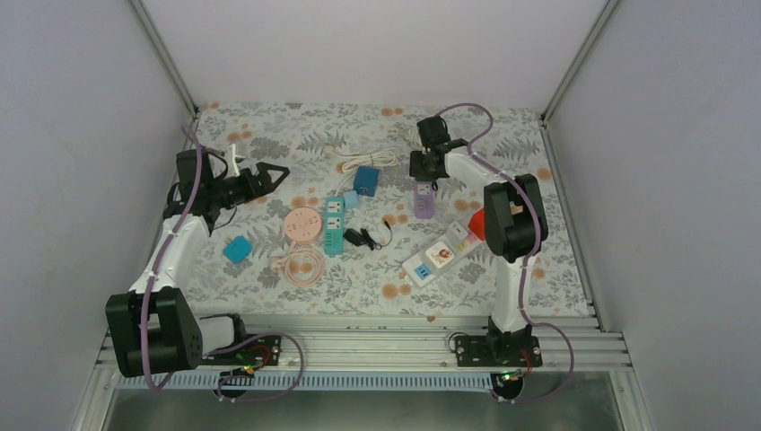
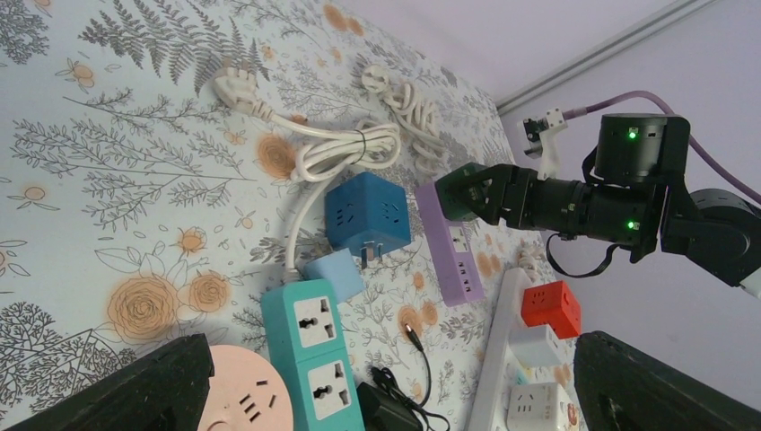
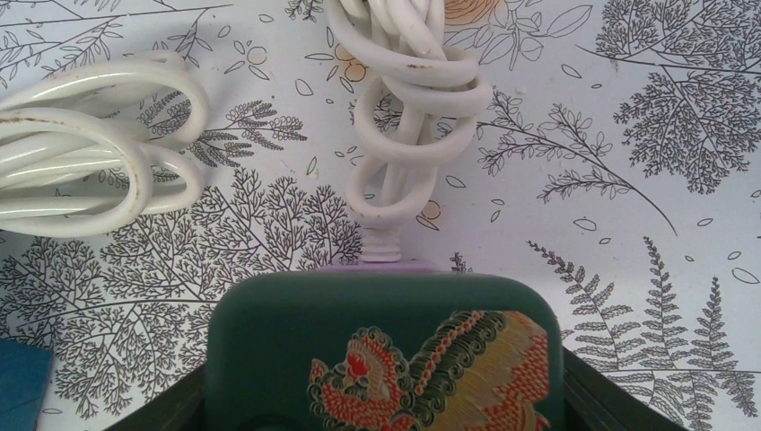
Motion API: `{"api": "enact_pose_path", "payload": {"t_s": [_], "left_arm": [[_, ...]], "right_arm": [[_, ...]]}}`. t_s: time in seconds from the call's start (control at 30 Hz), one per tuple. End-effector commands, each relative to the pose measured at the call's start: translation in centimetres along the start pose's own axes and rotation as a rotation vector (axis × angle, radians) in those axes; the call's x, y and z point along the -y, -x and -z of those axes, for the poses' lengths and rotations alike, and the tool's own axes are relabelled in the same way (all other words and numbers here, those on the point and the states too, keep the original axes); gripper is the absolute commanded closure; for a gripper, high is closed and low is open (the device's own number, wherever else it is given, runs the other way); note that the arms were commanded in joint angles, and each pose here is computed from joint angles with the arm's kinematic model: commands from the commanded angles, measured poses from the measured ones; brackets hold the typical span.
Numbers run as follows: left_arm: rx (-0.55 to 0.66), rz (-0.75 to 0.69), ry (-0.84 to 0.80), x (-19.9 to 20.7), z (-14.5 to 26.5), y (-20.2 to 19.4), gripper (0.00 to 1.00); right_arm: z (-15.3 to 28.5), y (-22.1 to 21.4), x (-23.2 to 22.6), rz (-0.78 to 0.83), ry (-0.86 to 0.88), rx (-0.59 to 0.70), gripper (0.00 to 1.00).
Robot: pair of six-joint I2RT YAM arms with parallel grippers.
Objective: Insert the plug
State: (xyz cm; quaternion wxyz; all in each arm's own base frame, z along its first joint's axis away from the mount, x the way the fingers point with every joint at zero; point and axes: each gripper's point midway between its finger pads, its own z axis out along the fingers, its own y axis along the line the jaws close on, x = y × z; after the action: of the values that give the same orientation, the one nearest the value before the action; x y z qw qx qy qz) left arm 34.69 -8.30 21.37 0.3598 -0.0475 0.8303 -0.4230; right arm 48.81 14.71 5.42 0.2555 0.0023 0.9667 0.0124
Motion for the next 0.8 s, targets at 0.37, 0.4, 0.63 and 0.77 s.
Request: {"api": "enact_pose_path", "payload": {"t_s": [0.37,0.4,0.63,0.77], "left_arm": [[-0.032,-0.007,-0.072,0.8,-0.8,-0.8,0.00],[-0.035,-0.012,-0.063,0.7,-1.0,-0.9,0.00],[-0.076,-0.032,-0.019,0.9,-2.1,-1.6,0.00],[-0.073,-0.063,0.009,1.3,-2.2,-1.3,0.00]], "right_arm": [[0.2,-1.2,0.5,0.062,0.036,-0.087,0.49],[0.6,-0.5,0.2,0.065,0.034,-0.065,0.45],[5.3,3.6,-0.2,0.050,0.058,0.115,0.02],[9.0,6.2,-1.1,0.061,0.116,0.225,0.00]]}}
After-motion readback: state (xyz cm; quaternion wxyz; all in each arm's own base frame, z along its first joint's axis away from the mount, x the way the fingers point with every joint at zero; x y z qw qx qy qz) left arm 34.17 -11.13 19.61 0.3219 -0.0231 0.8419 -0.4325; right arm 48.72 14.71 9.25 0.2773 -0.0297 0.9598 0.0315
